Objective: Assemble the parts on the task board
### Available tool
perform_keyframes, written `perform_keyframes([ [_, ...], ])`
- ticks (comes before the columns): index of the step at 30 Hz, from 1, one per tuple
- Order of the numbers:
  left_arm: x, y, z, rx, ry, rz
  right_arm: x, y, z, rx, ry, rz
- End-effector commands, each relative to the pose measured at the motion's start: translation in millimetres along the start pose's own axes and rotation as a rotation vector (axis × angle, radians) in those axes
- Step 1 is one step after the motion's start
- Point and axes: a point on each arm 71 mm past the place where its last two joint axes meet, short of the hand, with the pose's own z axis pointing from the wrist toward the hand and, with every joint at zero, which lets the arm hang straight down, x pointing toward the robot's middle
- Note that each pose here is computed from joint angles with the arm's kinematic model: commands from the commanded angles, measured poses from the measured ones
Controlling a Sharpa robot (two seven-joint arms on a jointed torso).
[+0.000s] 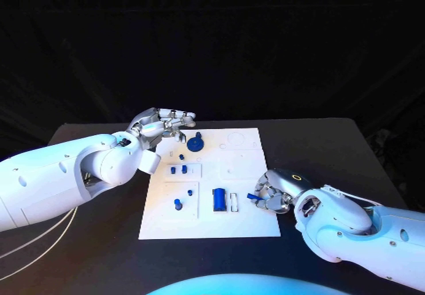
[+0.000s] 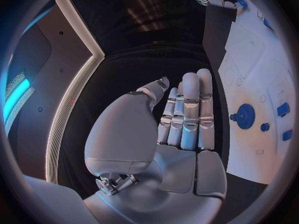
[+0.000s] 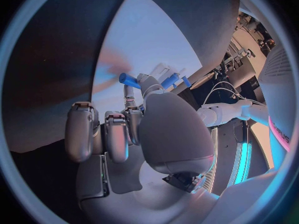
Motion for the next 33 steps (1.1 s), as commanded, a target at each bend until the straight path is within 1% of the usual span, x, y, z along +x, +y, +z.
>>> perform_keyframes([
  [1,2.4,-1.0,0.6,0.007,0.018,-0.004,1.2,1,0.5,0.047,0.009,0.127],
  [7,2.4,-1.0,0.6,0.007,0.018,-0.003,5.5,9,5.3,0.059,0.040,0.191],
  [12,3.1,-1.0,0.7,0.007,0.020,-0.004,12.3,13,10.7,0.075,0.093,0.226],
  [15,3.0,-1.1,0.7,0.007,0.020,-0.004,15.4,15,13.3,0.080,0.109,0.239],
  [23,3.7,-1.0,0.9,0.006,0.023,-0.005,20.3,22,18.3,0.080,0.132,0.262],
  [33,4.1,-1.1,0.7,0.006,0.023,-0.005,23.4,20,22.9,0.099,0.151,0.285],
])
